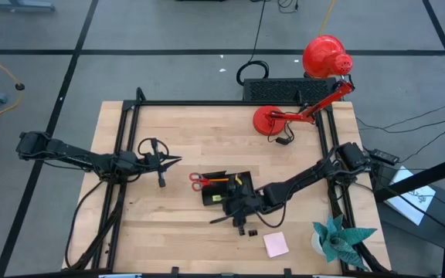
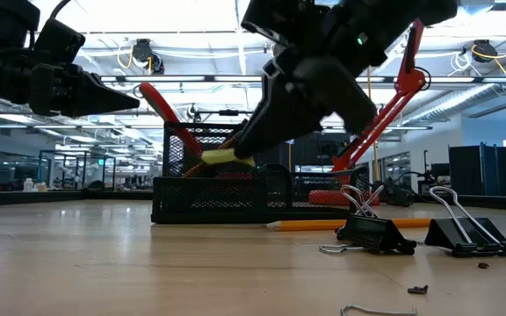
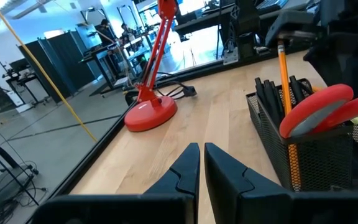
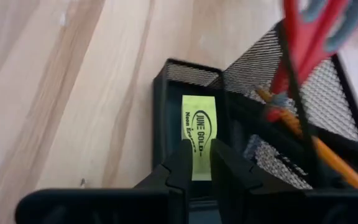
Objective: Pick and place office supplies into organizer
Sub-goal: Put the eraser into the bottom left compartment of the desk organizer, then put the top sticky note into the right compartment of the desk organizer
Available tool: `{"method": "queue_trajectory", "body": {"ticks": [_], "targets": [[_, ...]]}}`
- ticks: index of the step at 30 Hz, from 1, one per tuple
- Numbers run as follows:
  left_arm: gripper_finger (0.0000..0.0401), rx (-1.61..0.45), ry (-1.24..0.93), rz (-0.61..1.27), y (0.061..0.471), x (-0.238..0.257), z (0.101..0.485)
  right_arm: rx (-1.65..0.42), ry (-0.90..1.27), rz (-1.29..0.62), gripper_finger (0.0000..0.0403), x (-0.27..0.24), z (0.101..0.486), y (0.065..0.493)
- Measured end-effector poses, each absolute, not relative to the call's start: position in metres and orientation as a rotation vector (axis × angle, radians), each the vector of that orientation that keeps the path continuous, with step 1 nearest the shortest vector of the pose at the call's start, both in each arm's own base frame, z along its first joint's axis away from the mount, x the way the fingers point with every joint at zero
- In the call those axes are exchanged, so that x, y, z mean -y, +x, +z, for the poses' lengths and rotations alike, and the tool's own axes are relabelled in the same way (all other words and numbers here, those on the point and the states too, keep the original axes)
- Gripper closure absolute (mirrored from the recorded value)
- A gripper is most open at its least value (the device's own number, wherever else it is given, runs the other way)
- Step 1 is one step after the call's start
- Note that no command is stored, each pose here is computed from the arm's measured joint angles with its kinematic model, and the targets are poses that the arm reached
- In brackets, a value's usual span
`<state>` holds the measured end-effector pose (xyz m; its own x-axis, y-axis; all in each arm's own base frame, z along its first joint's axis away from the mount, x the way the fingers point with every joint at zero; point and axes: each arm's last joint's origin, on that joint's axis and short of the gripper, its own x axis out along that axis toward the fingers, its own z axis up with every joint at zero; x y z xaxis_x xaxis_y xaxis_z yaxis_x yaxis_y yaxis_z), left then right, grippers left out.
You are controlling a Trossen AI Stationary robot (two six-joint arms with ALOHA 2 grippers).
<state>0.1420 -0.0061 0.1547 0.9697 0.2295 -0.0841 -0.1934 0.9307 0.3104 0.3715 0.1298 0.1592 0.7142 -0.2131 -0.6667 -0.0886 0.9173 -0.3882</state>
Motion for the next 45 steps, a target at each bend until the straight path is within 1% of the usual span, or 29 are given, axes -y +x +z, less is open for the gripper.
{"method": "queue_trajectory", "body": {"ticks": [3,6,13,24,28,38,45], "targets": [[0.037,-0.12,0.308,0.217,0.142,0.006,0.155,-0.795,-0.45,-0.067,0.0363,-0.132,0.15,0.372],[0.037,-0.12,0.308,0.216,0.142,0.006,0.155,-0.804,-0.478,-0.107,0.0365,-0.132,0.14,0.374],[0.037,-0.12,0.304,0.217,0.142,0.006,0.155,-0.781,-0.473,-0.13,0.0364,-0.131,0.141,0.377],[0.037,-0.12,0.304,0.217,0.142,0.006,0.155,-0.791,-0.411,-0.045,0.0365,-0.125,0.141,0.381],[0.037,-0.12,0.304,0.217,0.142,0.006,0.155,-0.793,-0.406,-0.042,0.0352,-0.125,0.141,0.381],[0.037,-0.12,0.301,0.217,0.142,0.006,0.155,-0.784,-0.361,-0.058,0.0298,-0.123,0.142,0.382],[0.037,-0.12,0.302,0.217,0.142,0.006,0.155,-0.783,-0.365,-0.077,0.0289,-0.122,0.141,0.382]]}}
